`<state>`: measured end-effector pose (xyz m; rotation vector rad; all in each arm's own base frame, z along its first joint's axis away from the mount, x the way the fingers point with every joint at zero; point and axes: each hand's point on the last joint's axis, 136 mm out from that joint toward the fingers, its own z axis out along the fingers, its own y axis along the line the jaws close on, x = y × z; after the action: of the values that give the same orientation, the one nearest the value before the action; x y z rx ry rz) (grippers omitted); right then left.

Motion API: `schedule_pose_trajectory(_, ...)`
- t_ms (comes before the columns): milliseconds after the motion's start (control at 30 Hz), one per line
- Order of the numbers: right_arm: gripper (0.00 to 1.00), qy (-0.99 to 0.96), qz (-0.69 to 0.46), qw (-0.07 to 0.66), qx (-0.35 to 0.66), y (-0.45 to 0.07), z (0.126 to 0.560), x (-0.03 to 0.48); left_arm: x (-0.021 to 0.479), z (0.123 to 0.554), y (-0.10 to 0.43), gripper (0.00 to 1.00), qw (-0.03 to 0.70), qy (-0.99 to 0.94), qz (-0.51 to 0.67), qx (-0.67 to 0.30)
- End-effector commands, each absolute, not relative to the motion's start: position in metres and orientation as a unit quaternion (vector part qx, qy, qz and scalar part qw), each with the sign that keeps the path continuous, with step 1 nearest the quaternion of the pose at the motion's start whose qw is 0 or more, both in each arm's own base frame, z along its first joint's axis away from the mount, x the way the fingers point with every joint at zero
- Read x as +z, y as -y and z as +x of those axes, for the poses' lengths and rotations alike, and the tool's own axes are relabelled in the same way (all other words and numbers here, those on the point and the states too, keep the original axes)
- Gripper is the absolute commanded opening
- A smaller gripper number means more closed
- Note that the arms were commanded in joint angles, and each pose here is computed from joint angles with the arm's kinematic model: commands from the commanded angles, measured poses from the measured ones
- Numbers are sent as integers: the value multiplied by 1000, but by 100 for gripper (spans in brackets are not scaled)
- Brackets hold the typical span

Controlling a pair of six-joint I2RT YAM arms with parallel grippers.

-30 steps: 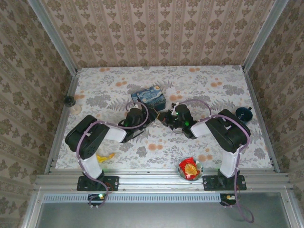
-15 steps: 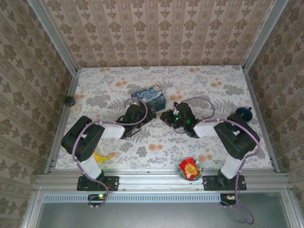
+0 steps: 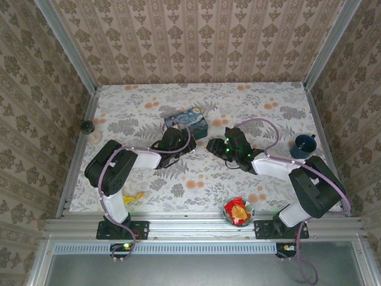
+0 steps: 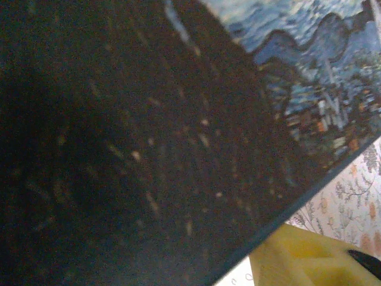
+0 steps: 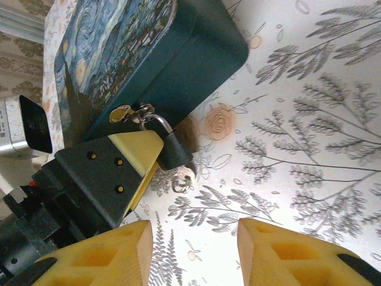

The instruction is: Unlock the padlock with the key

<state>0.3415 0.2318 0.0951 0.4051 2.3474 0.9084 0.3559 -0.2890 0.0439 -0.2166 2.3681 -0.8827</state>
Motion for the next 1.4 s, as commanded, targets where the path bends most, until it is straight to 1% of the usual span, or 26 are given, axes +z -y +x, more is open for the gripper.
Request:
schedule_pose_trajectory(0,44,-894,150,301,295,-215,333,90,46,364,294,45,304,-889,-69,-335)
schedule_pose_trajectory(267,46,-897,148,313,275,-204,329,95,37,365,296,38,301,-891,-70,-332)
schedule_pose_trajectory(367,46,-896,148,316,275,-203,328,96,36,366,296,30,300,-891,-72,-333)
schedule_pose_trajectory(533,47,-897,146,317,271,-202,328,97,38,361,299,29,294,-892,-71,-337)
schedule_pose_trajectory(567,47,-898,143,317,269,-202,327,97,39,361,299,25,292,-891,-73,-339)
schedule_pose_trajectory(667,47,-901,126,321,264,-206,326,98,42,356,302,18,282,-890,-79,-350)
schedule_pose_trajectory(767,47,-908,97,326,247,-212,323,100,47,351,305,8,266,-889,-92,-362)
schedule_pose_trajectory(867,46,-917,62,327,220,-220,319,99,52,345,310,5,243,-888,-111,-375)
schedule_pose_trajectory(933,45,-921,38,330,204,-225,318,99,55,340,310,0,226,-892,-122,-372)
schedule_pose_trajectory(1100,42,-928,-4,328,173,-236,317,92,62,325,309,0,181,-907,-125,-358)
schedule_pose_trajectory(1233,41,-930,-21,327,167,-241,315,88,70,315,309,0,159,-915,-110,-353)
schedule_pose_trajectory(1367,41,-930,-29,328,162,-239,308,87,70,305,316,0,129,-912,-113,-372)
